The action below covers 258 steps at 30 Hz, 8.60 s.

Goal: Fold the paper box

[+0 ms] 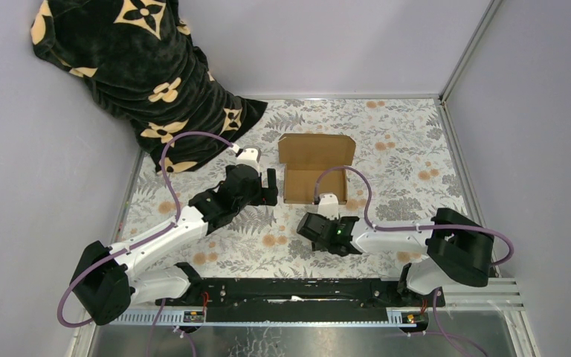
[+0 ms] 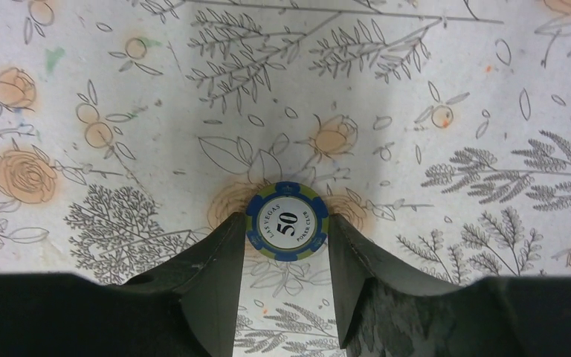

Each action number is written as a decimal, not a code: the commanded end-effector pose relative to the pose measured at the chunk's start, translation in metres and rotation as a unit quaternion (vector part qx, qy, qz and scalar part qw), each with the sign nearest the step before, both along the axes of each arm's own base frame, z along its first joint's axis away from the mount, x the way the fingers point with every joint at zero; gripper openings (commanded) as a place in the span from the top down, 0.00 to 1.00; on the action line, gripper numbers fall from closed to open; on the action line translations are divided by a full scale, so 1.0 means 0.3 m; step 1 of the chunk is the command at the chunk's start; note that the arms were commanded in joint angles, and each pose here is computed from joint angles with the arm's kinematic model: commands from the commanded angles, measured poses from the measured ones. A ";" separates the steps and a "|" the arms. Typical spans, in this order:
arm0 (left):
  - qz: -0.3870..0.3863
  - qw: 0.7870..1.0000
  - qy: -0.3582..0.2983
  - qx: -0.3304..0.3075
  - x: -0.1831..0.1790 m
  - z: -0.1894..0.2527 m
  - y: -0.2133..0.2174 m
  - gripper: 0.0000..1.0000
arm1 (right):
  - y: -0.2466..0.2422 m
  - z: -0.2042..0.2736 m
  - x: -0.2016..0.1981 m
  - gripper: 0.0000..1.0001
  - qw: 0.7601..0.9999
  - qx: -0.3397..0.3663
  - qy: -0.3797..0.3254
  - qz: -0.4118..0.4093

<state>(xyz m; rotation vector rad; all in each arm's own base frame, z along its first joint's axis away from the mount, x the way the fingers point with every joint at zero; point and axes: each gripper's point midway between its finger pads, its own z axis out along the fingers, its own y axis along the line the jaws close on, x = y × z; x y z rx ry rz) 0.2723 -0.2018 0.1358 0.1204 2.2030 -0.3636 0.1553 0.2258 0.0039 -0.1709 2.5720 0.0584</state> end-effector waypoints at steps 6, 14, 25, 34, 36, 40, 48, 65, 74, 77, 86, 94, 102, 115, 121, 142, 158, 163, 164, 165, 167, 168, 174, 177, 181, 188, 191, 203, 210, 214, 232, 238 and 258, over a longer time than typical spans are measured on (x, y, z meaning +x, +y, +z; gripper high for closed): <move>-0.001 1.000 -0.015 -0.009 0.008 0.024 -0.008 0.01 | -0.073 -0.135 -0.001 0.56 0.996 -0.050 0.068 0.015; -0.001 1.000 -0.015 -0.005 0.015 0.027 -0.010 0.01 | -0.050 -0.157 0.087 0.58 0.997 -0.050 0.065 0.015; 0.001 1.000 -0.015 0.001 0.021 0.026 -0.009 0.01 | -0.039 -0.060 0.138 0.59 0.997 -0.059 0.035 0.023; -0.001 1.000 -0.013 0.000 0.024 0.026 -0.015 0.01 | -0.036 0.016 0.155 0.60 0.998 -0.050 0.015 0.021; 0.000 1.000 -0.013 0.000 0.023 0.025 -0.015 0.01 | -0.036 0.032 0.159 0.60 0.999 -0.048 0.011 0.020; 0.000 1.000 -0.012 -0.002 0.022 0.023 -0.017 0.01 | -0.037 0.058 0.165 0.60 0.999 -0.046 0.003 0.019; 0.001 1.000 -0.011 -0.002 0.021 0.015 -0.014 0.01 | -0.026 0.118 0.187 0.60 0.999 -0.040 -0.014 0.020; 0.001 1.000 -0.010 -0.004 0.019 0.014 -0.014 0.01 | 0.041 0.270 0.285 0.59 0.997 -0.031 -0.061 0.028; 0.003 1.000 -0.010 0.000 0.017 0.011 -0.008 0.01 | 0.057 0.340 0.453 0.58 0.996 -0.016 -0.086 0.016; 0.003 1.000 -0.010 0.002 0.018 0.009 -0.006 0.01 | 0.070 0.346 0.524 0.59 0.996 -0.012 -0.092 0.012; 0.006 1.000 -0.012 0.008 0.024 0.018 -0.001 0.01 | 0.118 0.297 0.664 0.34 0.996 -0.006 -0.086 0.012; 0.009 1.000 -0.010 0.017 0.030 0.009 0.000 0.01 | 0.117 0.303 0.672 0.26 0.995 0.003 -0.092 0.024; 0.014 1.000 -0.007 0.026 0.037 -0.003 0.006 0.01 | 0.085 0.455 0.543 0.21 0.984 0.091 -0.136 0.066; 0.021 0.999 -0.045 -0.012 0.026 0.100 0.022 0.01 | 0.049 0.598 0.404 0.01 0.970 0.135 -0.148 0.137; 0.003 0.997 -0.079 -0.015 0.056 0.213 0.009 0.02 | 0.044 0.683 0.422 0.00 0.968 0.126 -0.164 0.139; -0.058 0.991 -0.122 0.004 0.435 0.293 -0.015 0.40 | -0.299 0.712 0.763 0.42 0.982 0.028 -0.143 0.122; -0.097 0.979 -0.136 0.120 0.534 0.268 0.005 0.34 | -0.307 0.669 0.873 0.52 0.972 0.003 -0.152 0.180; -0.120 0.976 -0.133 0.124 0.541 0.252 -0.016 0.34 | -0.301 0.649 0.880 0.54 0.971 0.009 -0.147 0.188; -0.122 0.976 -0.133 0.124 0.542 0.252 -0.019 0.34 | -0.301 0.645 0.880 0.54 0.971 0.010 -0.147 0.189; -0.124 0.976 -0.135 0.122 0.543 0.254 -0.022 0.34 | -0.301 0.645 0.882 0.54 0.971 0.013 -0.148 0.190; -0.129 0.975 -0.138 0.120 0.543 0.256 -0.029 0.34 | -0.296 0.645 0.886 0.54 0.970 0.016 -0.151 0.192; -0.131 0.974 -0.139 0.119 0.544 0.257 -0.033 0.34 | -0.295 0.645 0.889 0.55 0.969 0.017 -0.152 0.192; -0.140 0.973 -0.140 0.121 0.556 0.256 -0.045 0.34 | -0.295 0.635 0.905 0.57 0.970 0.017 -0.149 0.191; -0.143 0.972 -0.140 0.125 0.560 0.251 -0.046 0.33 | -0.293 0.634 0.911 0.58 0.970 0.018 -0.149 0.189; -0.150 0.971 -0.137 0.127 0.562 0.236 -0.051 0.32 | -0.288 0.632 0.915 0.60 0.970 0.021 -0.149 0.190; -0.174 0.969 -0.130 0.120 0.574 0.197 -0.083 0.34 | -0.278 0.641 0.924 0.62 0.969 0.027 -0.151 0.192; -0.179 0.969 -0.126 0.118 0.577 0.181 -0.092 0.37 | -0.275 0.642 0.927 0.62 0.969 0.029 -0.152 0.193; -0.185 0.968 -0.131 0.111 0.606 0.182 -0.116 0.44 | -0.268 0.620 0.937 0.66 0.970 0.032 -0.145 0.195; -0.191 0.967 -0.127 0.110 0.617 0.174 -0.130 0.56 | -0.264 0.617 0.943 0.68 0.970 0.033 -0.142 0.197; -0.194 0.967 -0.125 0.108 0.618 0.167 -0.135 0.57 | -0.263 0.618 0.944 0.69 0.970 0.034 -0.142 0.196; -0.200 0.967 -0.116 0.105 0.617 0.150 -0.144 0.66 | -0.274 0.603 0.939 0.65 0.972 0.027 -0.137 0.190; -0.200 0.968 -0.114 0.104 0.618 0.152 -0.145 0.70 | -0.281 0.584 0.938 0.66 0.973 0.023 -0.131 0.188; -0.200 0.968 -0.104 0.107 0.616 0.130 -0.143 0.73 | -0.298 0.557 0.940 0.67 0.976 0.011 -0.124 0.177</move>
